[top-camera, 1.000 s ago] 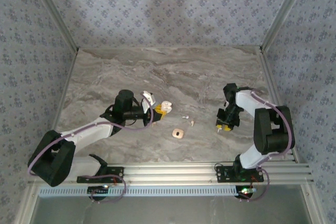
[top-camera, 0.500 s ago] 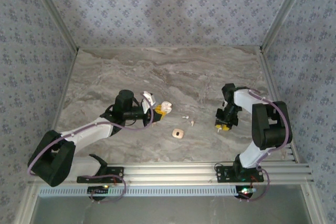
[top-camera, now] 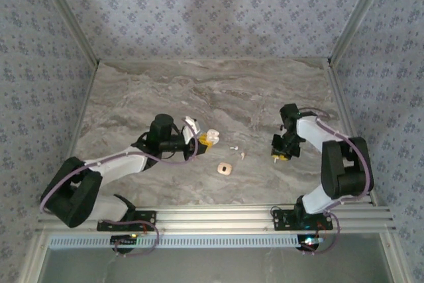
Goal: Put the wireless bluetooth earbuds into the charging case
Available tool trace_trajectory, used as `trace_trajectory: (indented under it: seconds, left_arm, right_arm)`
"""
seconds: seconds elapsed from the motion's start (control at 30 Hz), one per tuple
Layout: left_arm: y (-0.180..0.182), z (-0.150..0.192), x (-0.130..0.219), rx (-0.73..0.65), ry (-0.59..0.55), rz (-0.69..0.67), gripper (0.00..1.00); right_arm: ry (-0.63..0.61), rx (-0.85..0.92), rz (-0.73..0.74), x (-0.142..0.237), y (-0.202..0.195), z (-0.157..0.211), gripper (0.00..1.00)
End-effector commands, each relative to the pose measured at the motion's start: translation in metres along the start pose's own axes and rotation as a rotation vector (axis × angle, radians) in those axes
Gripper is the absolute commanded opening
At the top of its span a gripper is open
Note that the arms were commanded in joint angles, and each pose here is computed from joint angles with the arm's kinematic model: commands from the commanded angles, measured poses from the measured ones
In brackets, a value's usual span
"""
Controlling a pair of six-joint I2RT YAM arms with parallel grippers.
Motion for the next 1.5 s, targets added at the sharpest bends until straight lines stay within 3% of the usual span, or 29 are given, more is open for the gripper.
trace_trajectory:
  seconds: [0.0,0.23,0.57,0.97,1.47]
  left_arm:
    - [0.007,-0.02,-0.008,-0.099,-0.062,-0.054,0.12]
    - [0.011,-0.021,-0.022,-0.14,-0.106,-0.146,0.11]
    - [0.007,-0.034,-0.032,-0.213,-0.169,-0.148,0.11]
    - [-0.001,-0.041,-0.04,-0.255,-0.221,-0.133,0.11]
    - [0.001,-0.049,-0.039,-0.258,-0.253,-0.139,0.1]
  right_arm:
    - [-0.107,-0.002,-0.108,0.015,0.01,0.001,0.24]
    - [-0.287,0.046,-0.384,0.052,0.036,0.012,0.23]
    - [-0.507,0.231,-0.732,0.126,0.081,0.039,0.23]
    - [-0.624,0.488,-0.887,0.164,0.113,0.068,0.24]
    - [-0.573,0.599,-0.996,0.16,0.127,0.088,0.24]
Point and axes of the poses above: each hand's point on the last joint's axis, 136 mm out from that joint toward the fingers, its own x axis back along the fingers, its own y axis along the line the jaws close on, z = x × y, the point moved 7 cm from there along x, back along the fingers, and after that the axes turned 14 degrees about -x, right-handed, at the moved point
